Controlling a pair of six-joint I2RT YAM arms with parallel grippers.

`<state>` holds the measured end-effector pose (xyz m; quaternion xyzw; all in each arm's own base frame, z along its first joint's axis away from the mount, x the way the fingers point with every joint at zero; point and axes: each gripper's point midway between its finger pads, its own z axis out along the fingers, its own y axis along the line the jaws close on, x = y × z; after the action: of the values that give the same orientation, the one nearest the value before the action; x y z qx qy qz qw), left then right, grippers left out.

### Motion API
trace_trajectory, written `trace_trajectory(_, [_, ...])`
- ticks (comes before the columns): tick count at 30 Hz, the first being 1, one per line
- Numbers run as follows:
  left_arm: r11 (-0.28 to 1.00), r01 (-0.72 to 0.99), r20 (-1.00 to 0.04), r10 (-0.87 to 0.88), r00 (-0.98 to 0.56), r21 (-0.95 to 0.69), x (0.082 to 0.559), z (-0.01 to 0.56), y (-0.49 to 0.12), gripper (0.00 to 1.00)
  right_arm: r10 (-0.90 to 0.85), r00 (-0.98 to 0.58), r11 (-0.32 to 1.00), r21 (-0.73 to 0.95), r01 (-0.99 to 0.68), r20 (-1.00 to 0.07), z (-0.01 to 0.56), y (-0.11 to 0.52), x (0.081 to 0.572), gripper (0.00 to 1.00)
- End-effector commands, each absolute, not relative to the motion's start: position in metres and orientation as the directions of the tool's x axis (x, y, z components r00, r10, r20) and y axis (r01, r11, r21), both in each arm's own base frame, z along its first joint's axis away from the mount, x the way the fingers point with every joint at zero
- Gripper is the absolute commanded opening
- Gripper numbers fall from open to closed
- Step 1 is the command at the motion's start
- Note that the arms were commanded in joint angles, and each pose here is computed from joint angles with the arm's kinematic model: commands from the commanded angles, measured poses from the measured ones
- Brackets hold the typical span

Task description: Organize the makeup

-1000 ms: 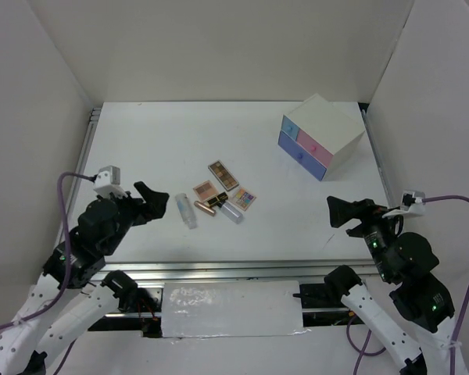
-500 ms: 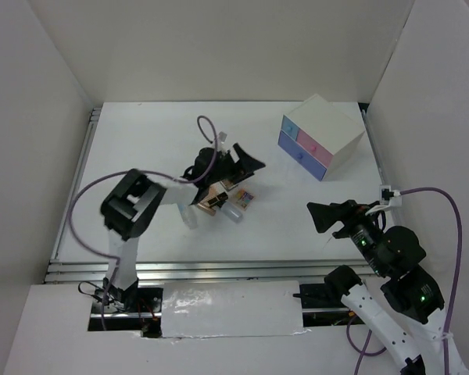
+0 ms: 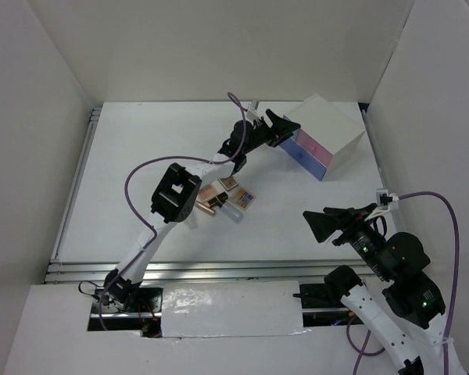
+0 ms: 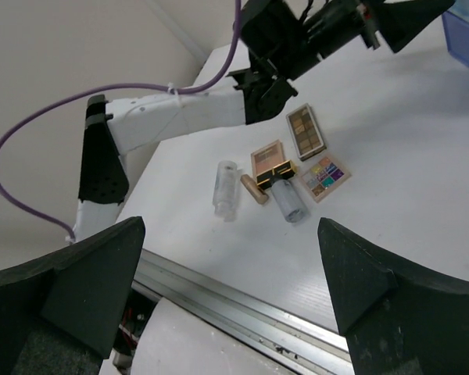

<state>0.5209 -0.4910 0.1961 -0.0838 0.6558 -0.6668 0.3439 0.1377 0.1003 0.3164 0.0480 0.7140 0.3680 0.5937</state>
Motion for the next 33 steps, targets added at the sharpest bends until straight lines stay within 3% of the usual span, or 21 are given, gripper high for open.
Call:
trace_trajectory(1, [0.171, 0.282, -0.325, -0.620, -0.714, -0.944, 0.550, 0.164, -0.486, 0.87, 0.510, -0.296, 0.684, 0.590, -0.430, -0.808, 0.326, 0.112, 0.136, 1.00])
trace_trajectory(12, [0.279, 0.187, -0.330, -0.669, -0.666, -0.942, 0.568, 0.134, -0.474, 0.79, 0.509, -0.251, 0.699, 0.565, -0.438, -0.823, 0.332, 0.106, 0.135, 1.00])
trace_trajectory(29, [0.200, 0.215, -0.292, -0.715, -0.635, -0.956, 0.585, 0.155, -0.473, 0.63, 0.489, -0.245, 0.716, 0.546, -0.435, -0.837, 0.327, 0.104, 0.136, 1.00])
trace_trajectory(33, [0.187, 0.232, -0.293, -0.724, -0.624, -0.955, 0.588, 0.166, -0.474, 0.55, 0.488, -0.246, 0.716, 0.546, -0.436, -0.837, 0.326, 0.105, 0.137, 1.00])
